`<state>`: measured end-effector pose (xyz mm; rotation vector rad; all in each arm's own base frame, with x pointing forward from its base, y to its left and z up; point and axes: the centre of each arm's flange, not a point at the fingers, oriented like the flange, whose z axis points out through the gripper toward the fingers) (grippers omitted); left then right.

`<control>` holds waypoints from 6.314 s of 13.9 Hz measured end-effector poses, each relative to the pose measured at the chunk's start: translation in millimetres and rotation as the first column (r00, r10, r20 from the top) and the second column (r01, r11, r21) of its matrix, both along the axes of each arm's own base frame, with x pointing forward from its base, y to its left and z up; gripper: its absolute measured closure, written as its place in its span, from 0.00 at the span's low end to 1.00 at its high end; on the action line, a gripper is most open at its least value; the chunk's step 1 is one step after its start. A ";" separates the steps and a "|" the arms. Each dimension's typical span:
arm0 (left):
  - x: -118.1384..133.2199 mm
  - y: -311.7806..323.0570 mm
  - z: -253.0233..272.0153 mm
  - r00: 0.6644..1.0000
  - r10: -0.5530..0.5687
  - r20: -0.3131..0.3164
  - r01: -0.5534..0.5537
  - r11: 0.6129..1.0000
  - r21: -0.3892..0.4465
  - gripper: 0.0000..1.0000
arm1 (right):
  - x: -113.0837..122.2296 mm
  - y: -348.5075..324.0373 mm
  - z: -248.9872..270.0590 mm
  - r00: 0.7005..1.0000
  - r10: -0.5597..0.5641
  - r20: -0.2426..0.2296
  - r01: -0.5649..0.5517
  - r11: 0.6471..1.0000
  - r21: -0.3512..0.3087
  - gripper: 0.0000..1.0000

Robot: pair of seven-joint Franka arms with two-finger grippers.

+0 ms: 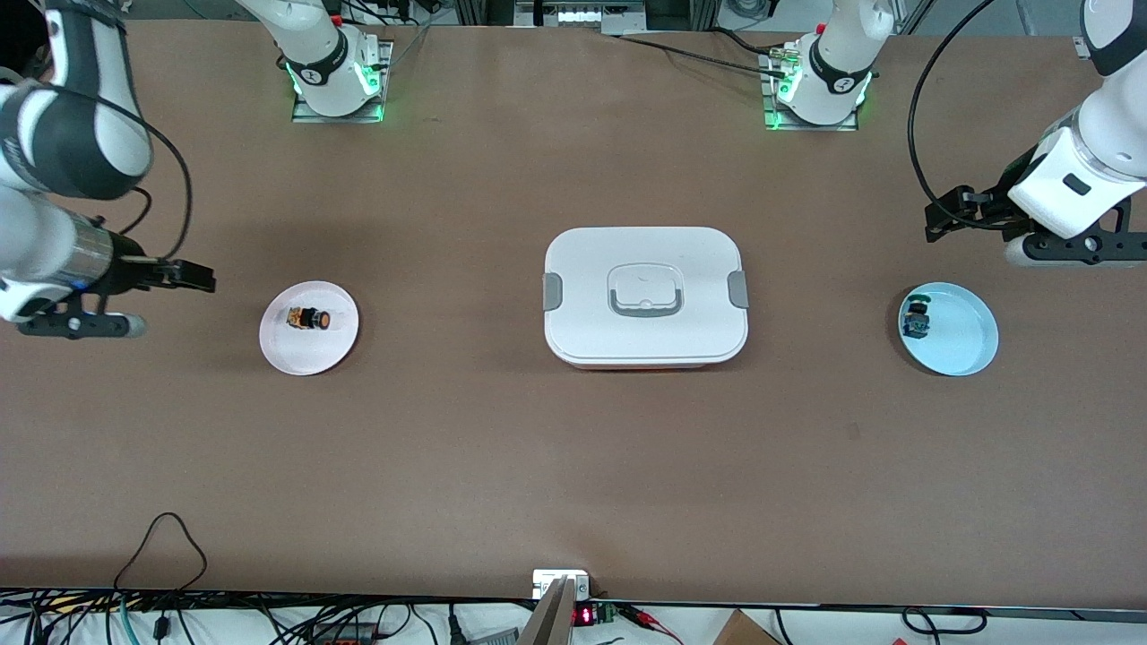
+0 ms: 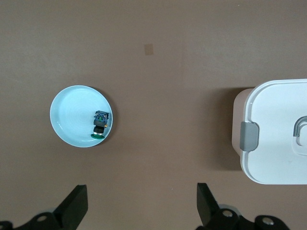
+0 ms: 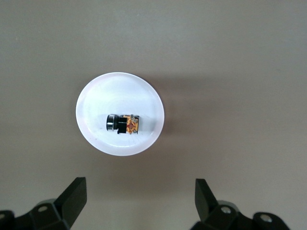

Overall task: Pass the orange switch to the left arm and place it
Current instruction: 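Move the right gripper over the orange switch on the white plate, then lower the right gripper and close it on the orange switch, then lift the orange switch with the right gripper while the left gripper rises, then carry the switch above the box while the left gripper approaches it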

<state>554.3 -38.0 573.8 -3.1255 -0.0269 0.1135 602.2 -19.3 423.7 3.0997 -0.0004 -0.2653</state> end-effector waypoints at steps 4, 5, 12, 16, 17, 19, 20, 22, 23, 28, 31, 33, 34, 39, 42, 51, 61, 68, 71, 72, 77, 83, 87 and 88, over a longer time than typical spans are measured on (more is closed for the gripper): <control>0.0 0.2 0.0 1.000 0.000 0.000 0.000 1.000 0.000 0.00 | -6.2 25.4 -61.5 0.998 0.047 0.035 -0.047 0.999 0.000 0.00; 0.0 0.2 0.0 1.000 0.000 0.000 0.000 1.000 0.000 0.00 | -9.8 31.2 -76.4 0.997 0.058 0.045 -0.058 0.998 0.000 0.00; 0.0 0.5 0.0 1.000 0.001 0.000 -0.001 1.000 0.000 0.00 | -43.4 38.4 -147.6 0.991 0.077 0.106 -0.077 0.997 0.001 0.00; 0.0 0.5 0.0 1.000 0.001 0.000 -0.001 1.000 0.000 0.00 | -54.1 38.2 -167.3 0.994 0.034 0.104 -0.037 0.999 0.032 0.00; 0.0 0.5 0.0 1.000 0.001 0.000 -0.001 1.000 0.000 0.00 | -53.6 38.2 -171.9 0.994 0.022 0.112 -0.027 0.999 0.039 0.00; 0.0 0.5 0.0 1.000 0.001 0.000 -0.001 1.000 0.000 0.00 | -53.0 37.9 -183.1 0.992 0.013 0.125 -0.018 0.999 0.042 0.00; 0.0 0.5 0.0 1.000 0.001 0.000 -0.001 1.000 0.000 0.00 | -52.5 37.6 -189.6 0.991 0.010 0.132 -0.016 0.999 0.042 0.00; 0.0 0.5 0.0 1.000 0.001 0.000 -0.001 1.000 0.000 0.00 | -52.3 37.1 -202.9 0.990 0.005 0.140 -0.011 0.999 0.042 0.00; 0.0 0.5 0.0 1.000 0.001 0.000 -0.001 1.000 0.000 0.00 | -52.0 36.8 -209.4 0.990 0.003 0.143 -0.009 0.999 0.041 0.00; -0.1 0.7 -0.2 1.000 0.001 -0.002 -0.001 1.000 0.000 0.00 | -54.2 35.7 -227.5 0.991 -0.029 0.129 0.022 0.998 0.055 0.00; -0.3 1.1 -0.3 1.000 0.002 -0.004 -0.002 1.000 0.000 0.00 | -55.5 35.3 -232.7 0.992 -0.045 0.120 0.038 0.997 0.063 0.00; -0.2 0.6 0.5 1.000 0.001 -0.002 -0.001 1.000 0.000 0.00 | -57.0 35.2 -237.7 0.993 -0.051 0.110 0.044 0.997 0.065 0.00; -0.2 0.4 0.9 1.000 0.001 -0.001 -0.001 1.000 0.000 0.00 | -58.0 35.0 -241.4 0.993 -0.059 0.104 0.052 0.996 0.068 0.00; -0.7 -0.4 1.6 1.000 -0.001 -0.005 0.001 1.000 0.000 0.00 | -59.7 34.8 -247.5 0.994 -0.064 0.093 0.058 0.996 0.069 0.04; -0.7 -4.4 7.0 1.000 -0.008 0.004 0.008 1.000 0.000 0.00 | -59.3 34.9 -247.1 0.994 -0.052 0.094 0.046 0.996 0.070 0.22; -0.9 -4.6 8.5 1.000 -0.008 0.003 0.008 1.000 0.000 0.00 | -13.2 48.9 -161.9 0.999 0.042 -0.010 -0.041 0.992 0.120 0.28; -3.1 -4.1 7.5 1.000 -0.007 -0.016 0.007 1.000 0.001 0.00 | 14.9 84.7 -2.6 0.962 0.231 0.146 -0.252 0.956 0.146 0.28; -3.0 -5.2 9.0 1.000 -0.009 -0.013 0.009 1.000 0.001 0.00 | 13.0 100.7 55.0 0.712 0.585 0.389 -0.688 0.692 0.219 0.28; -3.2 -10.5 8.8 1.000 -0.019 -0.013 0.019 1.000 0.001 0.00 | 5.5 122.5 86.7 0.614 0.576 0.540 -0.774 0.574 0.268 0.28; -2.7 -13.7 6.2 1.000 -0.023 -0.020 0.022 1.000 -0.007 0.00 | 1.9 133.6 97.1 0.583 0.561 0.588 -0.797 0.534 0.281 0.28; 13.4 -17.8 -30.1 0.990 0.042 -0.137 -0.081 0.952 -0.296 0.00 | -13.0 192.3 122.4 0.377 0.475 0.795 -0.922 0.279 0.270 0.28; 18.6 -65.9 -39.4 0.951 -0.041 -0.307 -0.203 0.666 -0.718 0.00 | -40.6 287.2 116.0 0.198 0.282 0.939 -0.976 -0.034 0.216 0.28; 27.6 -87.5 -45.2 0.942 -0.102 -0.319 -0.254 0.401 -0.880 0.00 | -47.7 332.8 98.7 0.153 0.088 0.984 -0.978 -0.127 0.164 0.28; 26.7 -93.3 -47.3 0.941 -0.116 -0.319 -0.267 0.330 -0.905 0.00 | -47.1 337.7 94.5 0.167 0.048 0.985 -0.976 -0.133 0.172 0.28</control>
